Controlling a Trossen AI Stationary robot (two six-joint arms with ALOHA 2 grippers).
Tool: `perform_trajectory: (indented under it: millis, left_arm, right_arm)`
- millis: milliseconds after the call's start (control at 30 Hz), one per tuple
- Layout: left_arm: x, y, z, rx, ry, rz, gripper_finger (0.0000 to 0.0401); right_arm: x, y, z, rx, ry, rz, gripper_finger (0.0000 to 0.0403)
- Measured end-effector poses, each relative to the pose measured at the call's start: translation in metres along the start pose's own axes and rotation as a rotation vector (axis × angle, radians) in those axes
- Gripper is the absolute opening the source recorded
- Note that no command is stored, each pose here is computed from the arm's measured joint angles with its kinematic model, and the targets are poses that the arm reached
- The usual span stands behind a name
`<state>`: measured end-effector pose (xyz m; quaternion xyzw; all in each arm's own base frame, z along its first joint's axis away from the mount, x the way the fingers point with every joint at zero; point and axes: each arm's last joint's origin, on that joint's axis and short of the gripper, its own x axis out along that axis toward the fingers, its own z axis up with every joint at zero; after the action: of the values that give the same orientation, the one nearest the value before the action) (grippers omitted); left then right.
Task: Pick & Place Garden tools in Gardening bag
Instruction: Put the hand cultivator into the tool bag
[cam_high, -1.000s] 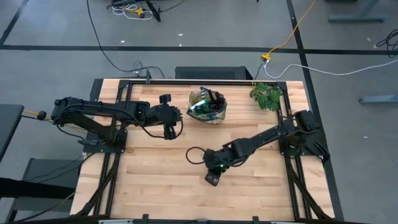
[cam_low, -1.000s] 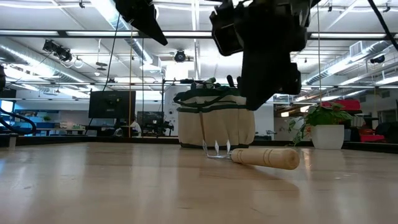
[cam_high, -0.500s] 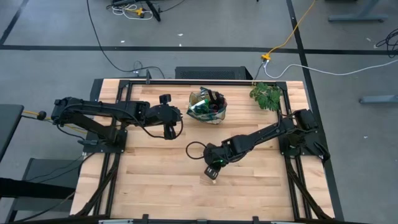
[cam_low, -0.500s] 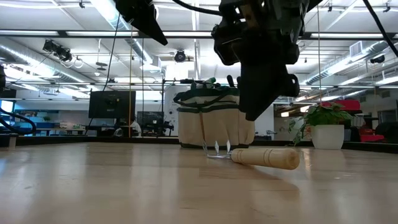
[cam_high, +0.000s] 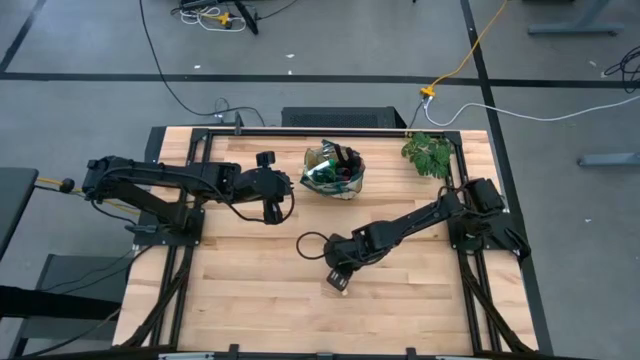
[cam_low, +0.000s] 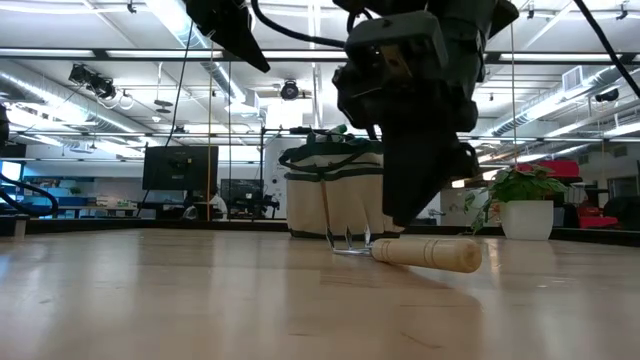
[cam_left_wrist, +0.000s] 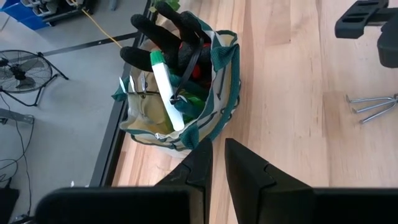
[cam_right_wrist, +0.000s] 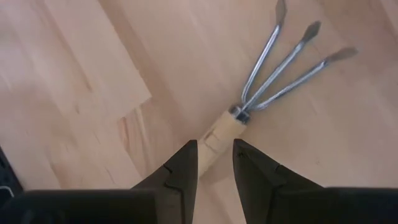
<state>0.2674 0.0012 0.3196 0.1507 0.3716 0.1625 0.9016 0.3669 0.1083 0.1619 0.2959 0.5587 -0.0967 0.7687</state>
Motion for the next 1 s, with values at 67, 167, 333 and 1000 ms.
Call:
perform_trajectory:
  millis: [67,167,333,1000]
  left_arm:
    - [0.0,0.0,0.0,0.0,0.0,0.0,0.0048]
    - [0.0,0.0,0.0,-0.001,-0.001,0.0,0.0048]
    - [0.0,0.0,0.0,0.0,0.0,0.0,0.0048]
    - [0.0,0.0,0.0,-0.001,-0.001,0.0,0.0048]
  right_arm:
    - [0.0,0.0,0.001,-0.002,-0.014,-0.006,0.01]
    - [0.0,0.0,0.0,-0.002,-0.012,-0.011,0.0109]
    - [0.0,-0.001,0.001,-0.002,-0.031,-0.027,0.0136]
    - [0.027,0.0,0.002,0.023,-0.031,0.005,0.0175]
